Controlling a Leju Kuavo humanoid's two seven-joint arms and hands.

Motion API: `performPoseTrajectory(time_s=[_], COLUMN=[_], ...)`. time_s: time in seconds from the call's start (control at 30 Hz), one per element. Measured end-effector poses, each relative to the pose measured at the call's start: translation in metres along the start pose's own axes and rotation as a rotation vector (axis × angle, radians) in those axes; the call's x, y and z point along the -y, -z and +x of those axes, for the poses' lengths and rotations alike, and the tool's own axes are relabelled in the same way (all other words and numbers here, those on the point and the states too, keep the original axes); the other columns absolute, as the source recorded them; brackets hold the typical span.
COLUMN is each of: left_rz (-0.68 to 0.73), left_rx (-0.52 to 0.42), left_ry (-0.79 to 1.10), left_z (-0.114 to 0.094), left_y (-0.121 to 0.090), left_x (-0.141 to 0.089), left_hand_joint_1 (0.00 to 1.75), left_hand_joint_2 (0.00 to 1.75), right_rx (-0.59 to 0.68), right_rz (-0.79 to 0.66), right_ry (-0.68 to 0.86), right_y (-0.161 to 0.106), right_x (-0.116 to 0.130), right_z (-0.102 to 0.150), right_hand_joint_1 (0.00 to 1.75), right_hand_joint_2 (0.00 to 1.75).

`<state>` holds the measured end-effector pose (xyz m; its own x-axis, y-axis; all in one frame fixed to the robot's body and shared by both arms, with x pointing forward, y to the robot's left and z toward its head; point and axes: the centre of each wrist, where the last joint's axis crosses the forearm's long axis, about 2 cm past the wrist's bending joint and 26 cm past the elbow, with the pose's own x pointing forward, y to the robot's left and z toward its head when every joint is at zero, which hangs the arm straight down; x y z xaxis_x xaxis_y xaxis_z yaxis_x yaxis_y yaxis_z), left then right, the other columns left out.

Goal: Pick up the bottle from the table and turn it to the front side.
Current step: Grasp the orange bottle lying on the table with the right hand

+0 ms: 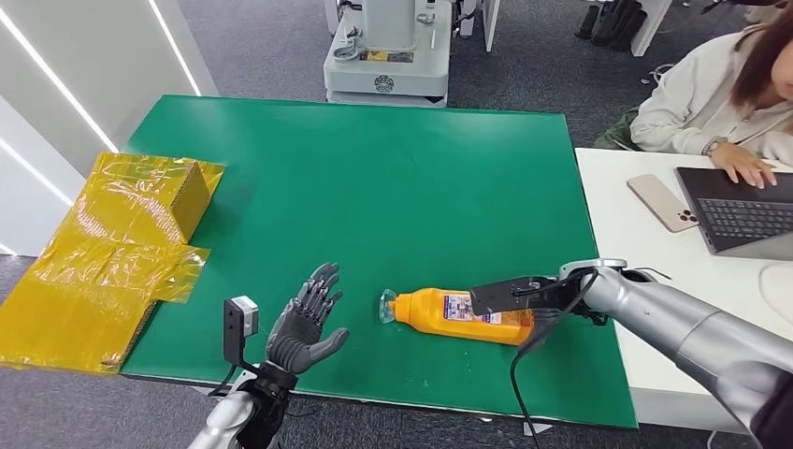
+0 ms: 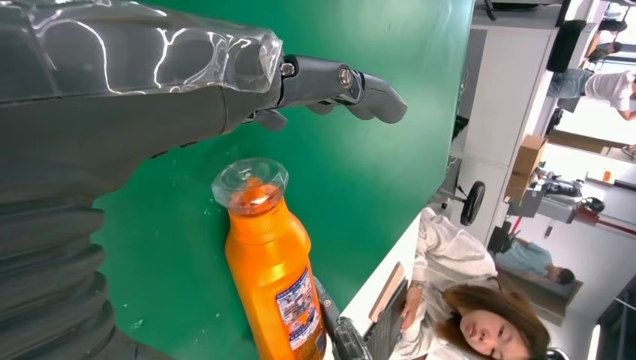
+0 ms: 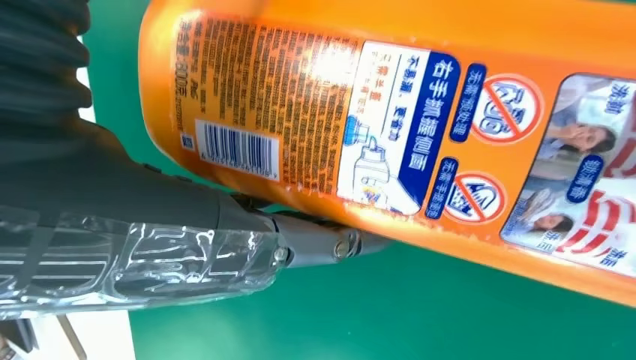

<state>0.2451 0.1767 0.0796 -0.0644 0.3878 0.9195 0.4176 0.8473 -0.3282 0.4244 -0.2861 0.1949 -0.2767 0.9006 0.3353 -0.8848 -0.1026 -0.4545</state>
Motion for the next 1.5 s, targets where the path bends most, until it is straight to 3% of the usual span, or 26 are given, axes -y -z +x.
performPoseTrajectory(time_s=[0.23,0.27,0.37,0.4,0.67,0.93,1.03,1.17,1.33,1.5], left_rz=[0.001,0.003,0.016,0.023,0.048,0.049,0.060,0.077,0.090,0.091], left_rx=[0.002,0.002,0.007,0.008,0.008,0.007,0.014,0.035,0.062,0.086], left_ry=[0.008,0.009,0.014,0.016,0.024,0.023,0.044,0.116,0.201,0.231], left_z=[0.000,0.000,-0.001,-0.002,-0.005,-0.006,-0.007,-0.006,-0.002,0.003], left_y=[-0.001,-0.001,-0.005,-0.007,-0.020,-0.020,-0.022,-0.022,-0.020,-0.017], left_x=[0.000,0.000,0.001,0.001,0.000,0.000,0.001,0.001,0.000,0.002], left_hand_joint_1=[0.00,0.00,0.00,0.00,0.00,0.00,0.00,0.00,0.00,0.00], left_hand_joint_2=[1.75,1.75,1.75,1.75,1.75,1.75,1.75,1.75,1.75,1.75], right_rx=[-0.034,-0.040,-0.071,-0.082,-0.104,-0.076,-0.021,0.114,0.273,0.354], right_rz=[-0.047,-0.062,-0.136,-0.165,-0.310,-0.351,-0.381,-0.469,-0.635,-0.783], right_ry=[-0.060,-0.075,-0.162,-0.198,-0.344,-0.288,-0.182,0.078,0.348,0.487], right_y=[0.005,0.007,0.013,0.015,0.024,0.031,0.032,0.034,0.041,0.045], right_x=[-0.007,-0.009,-0.020,-0.025,-0.058,-0.074,-0.079,-0.096,-0.139,-0.185], right_z=[-0.003,-0.003,-0.004,-0.006,-0.014,-0.018,-0.021,-0.028,-0.032,-0.025], right_hand_joint_1=[0.00,0.30,1.60,1.73,1.75,1.75,1.75,1.75,1.75,1.75], right_hand_joint_2=[1.75,1.75,1.75,1.75,1.75,1.75,1.75,1.75,1.75,1.75])
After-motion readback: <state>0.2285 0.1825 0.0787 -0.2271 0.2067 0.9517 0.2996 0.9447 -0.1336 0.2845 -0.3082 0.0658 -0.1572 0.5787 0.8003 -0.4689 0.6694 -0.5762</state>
